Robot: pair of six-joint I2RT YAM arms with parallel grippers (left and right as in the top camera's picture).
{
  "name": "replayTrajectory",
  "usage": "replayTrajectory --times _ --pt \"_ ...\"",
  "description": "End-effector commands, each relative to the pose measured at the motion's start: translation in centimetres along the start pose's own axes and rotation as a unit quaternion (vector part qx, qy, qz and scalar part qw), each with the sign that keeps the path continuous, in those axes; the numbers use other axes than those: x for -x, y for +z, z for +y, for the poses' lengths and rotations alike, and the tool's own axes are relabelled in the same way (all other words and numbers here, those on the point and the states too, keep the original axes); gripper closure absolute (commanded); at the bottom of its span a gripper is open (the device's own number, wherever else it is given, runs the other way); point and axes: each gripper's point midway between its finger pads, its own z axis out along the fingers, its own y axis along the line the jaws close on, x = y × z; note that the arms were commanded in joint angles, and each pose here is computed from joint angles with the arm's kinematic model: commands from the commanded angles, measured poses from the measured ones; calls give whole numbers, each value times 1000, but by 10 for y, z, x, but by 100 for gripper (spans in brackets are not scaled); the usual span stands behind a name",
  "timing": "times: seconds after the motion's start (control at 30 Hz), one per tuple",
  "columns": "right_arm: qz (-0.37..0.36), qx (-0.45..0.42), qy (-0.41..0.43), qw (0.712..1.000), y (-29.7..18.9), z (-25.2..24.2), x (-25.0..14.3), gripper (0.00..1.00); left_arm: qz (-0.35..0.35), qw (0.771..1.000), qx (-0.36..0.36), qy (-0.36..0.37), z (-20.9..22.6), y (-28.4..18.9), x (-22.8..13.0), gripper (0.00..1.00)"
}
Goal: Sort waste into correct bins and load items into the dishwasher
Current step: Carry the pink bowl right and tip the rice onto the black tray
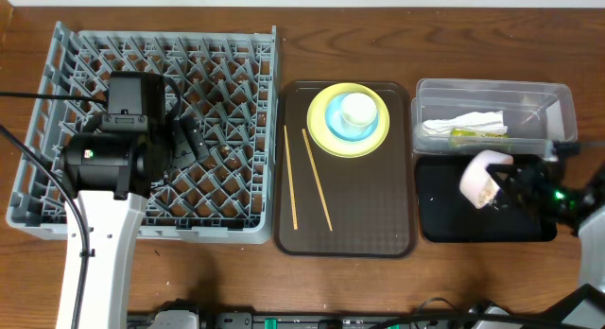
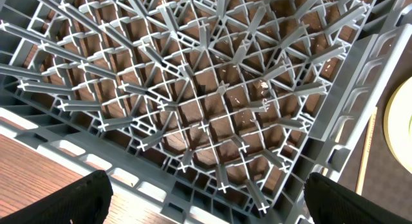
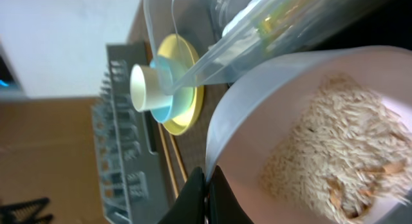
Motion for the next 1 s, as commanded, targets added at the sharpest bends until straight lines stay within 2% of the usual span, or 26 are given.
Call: replayTrajectory --times 0.0,0.3,0.53,0.77,0.87,0.97 --pt "-31 65 13 997 -16 5 5 99 2 1000 9 -4 3 2 0 2" --pt "-67 145 12 987 -27 4 4 99 2 1000 9 -4 3 2 0 2" --pt "-80 234 -38 968 -44 31 10 99 2 1000 9 -4 3 2 0 2" --pt "-90 224 -71 968 -43 29 13 99 2 1000 9 -4 3 2 0 2" --pt "-77 241 -33 967 -44 33 8 99 2 1000 9 -4 3 2 0 2" --pt "-81 232 -37 969 -44 30 9 99 2 1000 9 -4 3 2 0 2"
